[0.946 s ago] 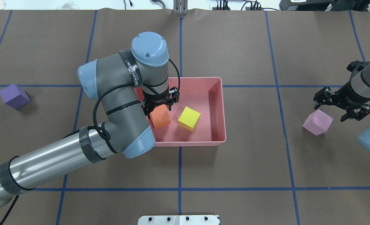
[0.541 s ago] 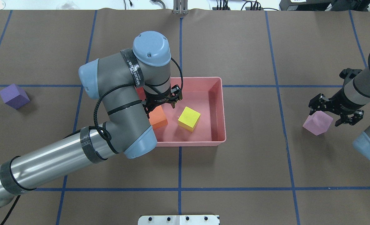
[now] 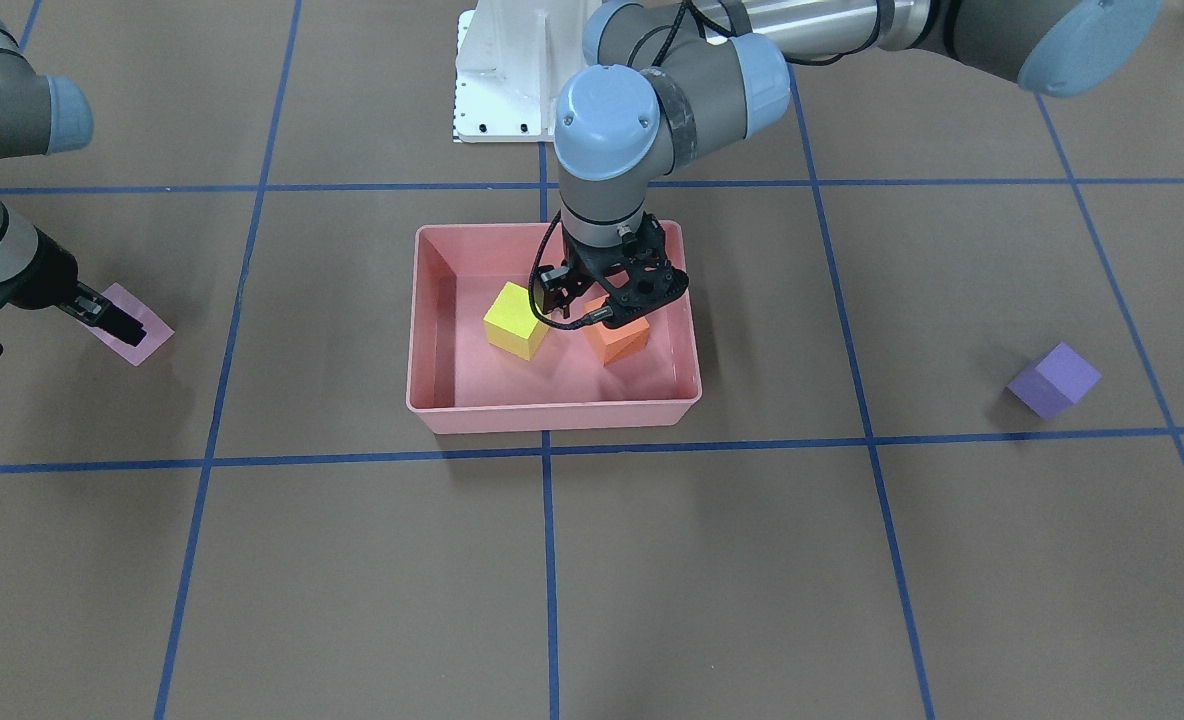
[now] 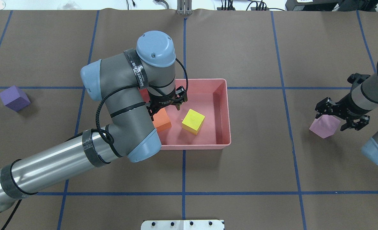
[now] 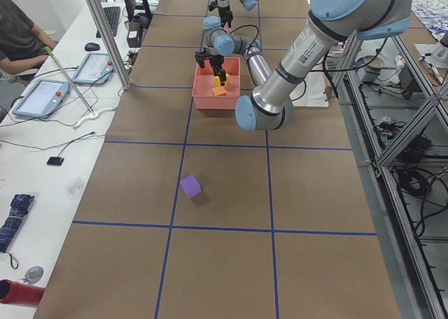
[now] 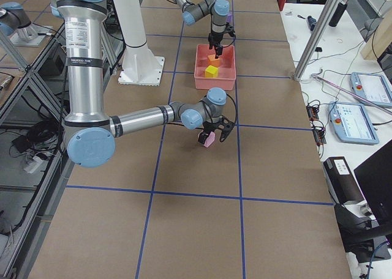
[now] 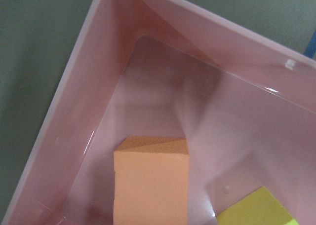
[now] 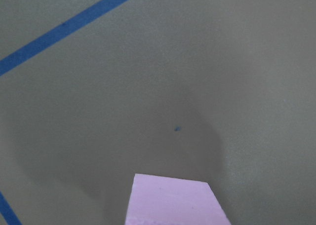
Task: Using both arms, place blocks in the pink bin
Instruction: 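Release the orange cube with the left gripper while right grasps the lavender cube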
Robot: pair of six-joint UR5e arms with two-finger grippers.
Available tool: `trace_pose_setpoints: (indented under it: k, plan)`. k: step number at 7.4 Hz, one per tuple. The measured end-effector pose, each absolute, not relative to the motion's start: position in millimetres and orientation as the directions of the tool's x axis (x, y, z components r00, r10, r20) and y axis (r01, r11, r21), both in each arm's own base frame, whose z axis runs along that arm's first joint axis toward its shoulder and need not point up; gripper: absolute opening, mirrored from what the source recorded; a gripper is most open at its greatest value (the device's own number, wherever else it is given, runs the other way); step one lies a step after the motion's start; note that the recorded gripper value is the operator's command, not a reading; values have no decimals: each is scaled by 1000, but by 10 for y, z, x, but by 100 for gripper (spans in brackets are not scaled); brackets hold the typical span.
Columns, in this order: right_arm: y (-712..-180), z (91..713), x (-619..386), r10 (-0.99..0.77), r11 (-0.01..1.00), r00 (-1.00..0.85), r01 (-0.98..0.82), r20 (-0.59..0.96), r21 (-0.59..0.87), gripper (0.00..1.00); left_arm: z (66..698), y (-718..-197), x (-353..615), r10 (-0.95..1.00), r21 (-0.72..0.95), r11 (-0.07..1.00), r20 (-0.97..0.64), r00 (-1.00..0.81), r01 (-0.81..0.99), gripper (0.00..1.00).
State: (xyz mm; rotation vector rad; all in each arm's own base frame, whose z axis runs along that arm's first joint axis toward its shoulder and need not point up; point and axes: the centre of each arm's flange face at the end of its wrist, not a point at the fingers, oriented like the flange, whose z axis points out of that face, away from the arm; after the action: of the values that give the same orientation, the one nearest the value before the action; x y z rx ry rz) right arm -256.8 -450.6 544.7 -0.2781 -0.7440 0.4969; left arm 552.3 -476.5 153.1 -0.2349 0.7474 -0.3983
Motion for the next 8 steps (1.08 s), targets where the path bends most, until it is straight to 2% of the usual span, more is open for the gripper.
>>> trace_pose_setpoints:
  k: [1,2,3,5,6,8]
  plan:
    - [-4492,5447,-2588,540,839,622,-342,566,-424,54,1522,-4764,5521,-431,-345,900,-612,663,267,100]
    - [-4479,5432,-2611,557,828,613,-353,561,-436,20,1515,-4769,5513,-432,-345,900,-613,662,268,100]
    - [-4467,5408,-2627,569,820,601,-361,561,-445,0,1515,-4776,5504,-433,-345,899,-613,661,269,100]
    - [-4441,5213,-2596,571,819,578,-354,583,-452,0,1461,-4778,5395,-421,-334,905,-633,650,262,100]
    - [-4489,4918,-2463,583,811,551,-353,597,-466,0,1460,-4754,5223,-386,-304,922,-663,642,240,100]
    - [-4962,3851,-2284,624,782,490,-383,609,-492,0,1778,-4730,4699,-285,-213,959,-708,646,188,100]
